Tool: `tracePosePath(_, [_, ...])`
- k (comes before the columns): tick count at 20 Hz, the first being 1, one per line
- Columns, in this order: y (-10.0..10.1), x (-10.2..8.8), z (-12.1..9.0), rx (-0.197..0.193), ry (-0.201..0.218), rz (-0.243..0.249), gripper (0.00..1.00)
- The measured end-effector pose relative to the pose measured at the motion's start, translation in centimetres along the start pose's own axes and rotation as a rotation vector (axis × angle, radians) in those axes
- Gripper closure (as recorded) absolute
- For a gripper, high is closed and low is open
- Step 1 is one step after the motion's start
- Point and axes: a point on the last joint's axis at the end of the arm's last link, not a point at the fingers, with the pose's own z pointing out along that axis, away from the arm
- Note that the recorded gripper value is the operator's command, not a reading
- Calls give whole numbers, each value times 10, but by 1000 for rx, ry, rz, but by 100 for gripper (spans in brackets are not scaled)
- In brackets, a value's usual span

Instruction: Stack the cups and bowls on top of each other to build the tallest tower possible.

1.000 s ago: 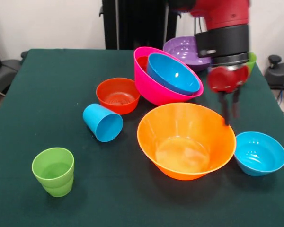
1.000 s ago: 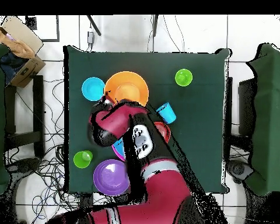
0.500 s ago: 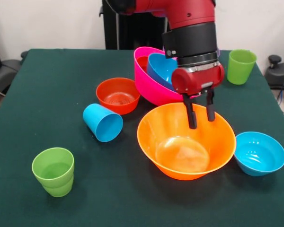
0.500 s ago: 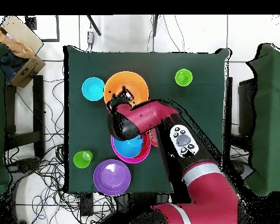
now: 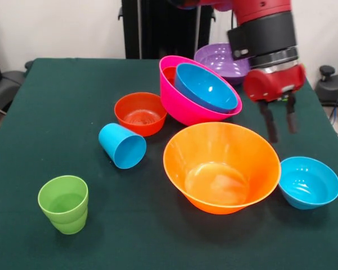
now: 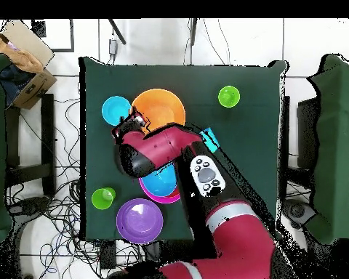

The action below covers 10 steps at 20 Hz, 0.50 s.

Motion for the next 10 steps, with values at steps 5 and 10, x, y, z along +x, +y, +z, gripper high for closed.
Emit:
tracePosePath(5, [9, -19, -6, -39, -50, 77, 0])
tracePosePath(10, [-11, -28, -18, -85, -98, 216, 0])
